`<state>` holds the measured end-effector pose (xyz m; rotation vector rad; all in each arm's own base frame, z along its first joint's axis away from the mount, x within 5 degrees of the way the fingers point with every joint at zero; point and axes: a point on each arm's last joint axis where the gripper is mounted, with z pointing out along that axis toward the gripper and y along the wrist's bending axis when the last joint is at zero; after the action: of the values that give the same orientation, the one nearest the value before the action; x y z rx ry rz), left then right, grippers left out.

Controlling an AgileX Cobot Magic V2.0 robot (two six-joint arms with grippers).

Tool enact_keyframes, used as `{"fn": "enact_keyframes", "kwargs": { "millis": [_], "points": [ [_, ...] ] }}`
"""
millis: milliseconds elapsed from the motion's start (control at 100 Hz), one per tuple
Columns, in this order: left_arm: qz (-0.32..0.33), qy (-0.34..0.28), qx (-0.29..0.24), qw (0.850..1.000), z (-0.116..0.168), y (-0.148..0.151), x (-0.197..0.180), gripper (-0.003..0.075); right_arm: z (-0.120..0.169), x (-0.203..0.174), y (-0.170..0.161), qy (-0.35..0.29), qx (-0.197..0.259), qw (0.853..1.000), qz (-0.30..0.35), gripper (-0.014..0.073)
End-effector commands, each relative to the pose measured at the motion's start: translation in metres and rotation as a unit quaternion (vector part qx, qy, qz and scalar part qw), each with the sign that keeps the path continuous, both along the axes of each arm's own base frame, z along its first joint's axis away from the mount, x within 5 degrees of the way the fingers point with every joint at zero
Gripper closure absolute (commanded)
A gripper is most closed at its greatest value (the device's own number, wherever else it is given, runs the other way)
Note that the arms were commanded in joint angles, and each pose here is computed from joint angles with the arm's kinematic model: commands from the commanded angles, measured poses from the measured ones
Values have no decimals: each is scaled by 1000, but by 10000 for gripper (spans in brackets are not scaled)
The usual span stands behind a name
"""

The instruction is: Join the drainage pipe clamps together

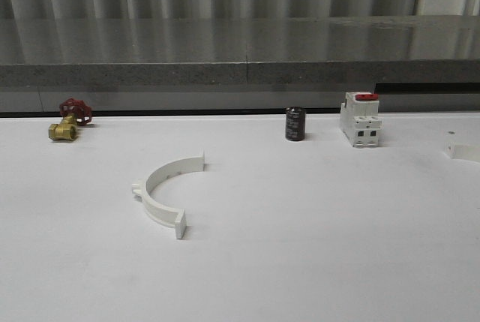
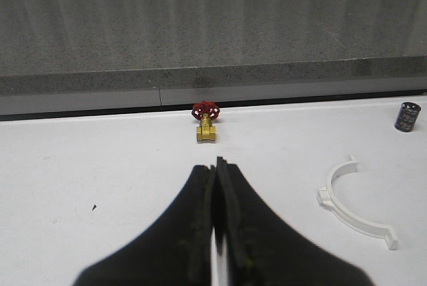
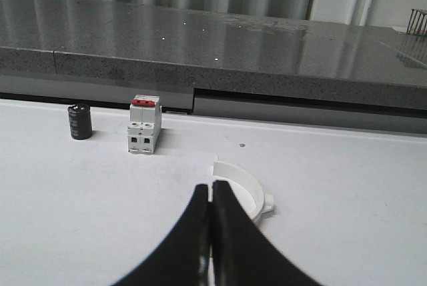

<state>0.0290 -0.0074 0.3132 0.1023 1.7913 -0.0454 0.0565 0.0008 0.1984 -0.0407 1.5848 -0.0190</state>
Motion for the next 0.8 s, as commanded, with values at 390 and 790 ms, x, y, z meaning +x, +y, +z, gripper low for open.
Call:
{"fn": "enact_keyframes", "kwargs": {
  "millis": [390, 790],
  "points": [
    [2, -45, -12, 999, 14, 0, 1, 741, 76, 18, 0, 142, -6, 990, 1, 659],
    [2, -45, -12, 999, 14, 0, 1, 741, 109, 101, 1, 340, -3, 940, 5, 474]
  ]
}}
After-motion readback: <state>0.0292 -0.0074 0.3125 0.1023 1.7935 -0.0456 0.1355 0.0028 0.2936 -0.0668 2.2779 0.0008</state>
